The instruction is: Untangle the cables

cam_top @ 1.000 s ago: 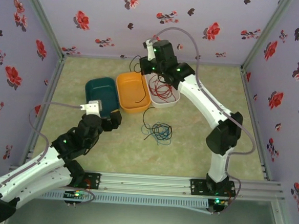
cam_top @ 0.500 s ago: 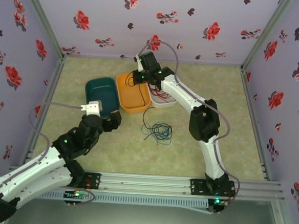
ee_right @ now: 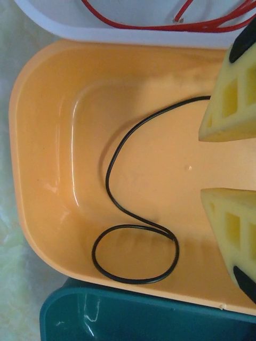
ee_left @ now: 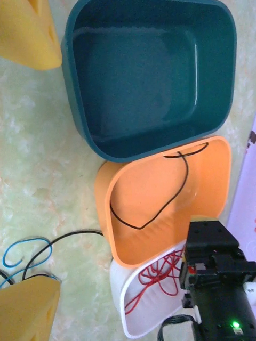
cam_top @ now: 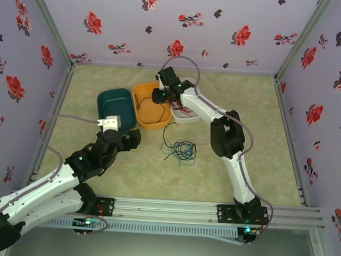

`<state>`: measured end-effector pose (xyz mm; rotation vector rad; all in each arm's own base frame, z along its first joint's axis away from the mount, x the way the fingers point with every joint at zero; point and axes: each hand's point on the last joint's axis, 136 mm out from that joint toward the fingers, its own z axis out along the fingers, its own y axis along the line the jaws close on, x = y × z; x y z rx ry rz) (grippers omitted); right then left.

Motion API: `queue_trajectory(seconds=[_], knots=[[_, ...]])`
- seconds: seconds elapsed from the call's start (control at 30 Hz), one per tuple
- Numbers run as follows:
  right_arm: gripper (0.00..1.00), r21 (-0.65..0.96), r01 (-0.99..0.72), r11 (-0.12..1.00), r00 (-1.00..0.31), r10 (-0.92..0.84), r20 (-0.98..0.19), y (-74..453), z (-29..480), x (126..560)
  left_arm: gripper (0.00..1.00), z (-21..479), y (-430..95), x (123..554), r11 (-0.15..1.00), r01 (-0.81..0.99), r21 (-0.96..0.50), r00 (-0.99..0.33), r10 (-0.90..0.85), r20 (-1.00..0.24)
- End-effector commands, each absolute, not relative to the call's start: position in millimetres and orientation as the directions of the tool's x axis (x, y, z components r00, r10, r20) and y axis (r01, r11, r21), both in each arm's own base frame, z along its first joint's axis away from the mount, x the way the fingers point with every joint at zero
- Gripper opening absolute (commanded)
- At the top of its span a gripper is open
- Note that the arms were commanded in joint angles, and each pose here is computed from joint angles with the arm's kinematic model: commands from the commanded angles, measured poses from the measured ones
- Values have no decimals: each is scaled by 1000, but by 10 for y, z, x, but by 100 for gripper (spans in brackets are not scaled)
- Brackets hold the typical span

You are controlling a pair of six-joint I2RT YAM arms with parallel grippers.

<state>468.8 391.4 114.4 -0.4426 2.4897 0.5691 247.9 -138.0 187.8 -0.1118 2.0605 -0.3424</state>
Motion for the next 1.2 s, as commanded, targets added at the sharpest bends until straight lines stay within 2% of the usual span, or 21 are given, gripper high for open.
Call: queue_trajectory(seconds=[0.0,0.3,0.5,0.63,0.7,0.77,0.93,1.17], knots=[[31,309,-431,848,-768,-165,-619,3845,1588,4645,100,1990,-1423,2532,946,63,-319,-479,-252,-841],[40,344,-359,868,-725,-27,-688,3365,2067,4248,100,1983,-1712,2605,940,153,-305,-530,-183,-828],[49,300,-247,921,-715,36,-698,2820,2130,3929,100,2015,-2171,2650,903,350,-248,-584,3,-812],[66,255,-107,961,-693,112,-712,2328,2108,3743,100,2014,-2450,2672,857,480,-189,-597,162,-786],[80,251,-45,967,-671,157,-724,2089,2088,3618,100,1974,-2603,2658,814,557,-166,-595,251,-763],[99,252,-4,968,-650,190,-736,1910,2073,3508,100,1913,-2730,2636,767,624,-149,-583,330,-742],[99,215,106,971,-633,233,-739,1494,1987,3263,90,1760,-3033,2555,635,756,-157,-542,474,-695],[99,181,239,954,-622,293,-726,1107,1852,2989,82,1556,-3424,2515,483,863,-151,-453,605,-655]])
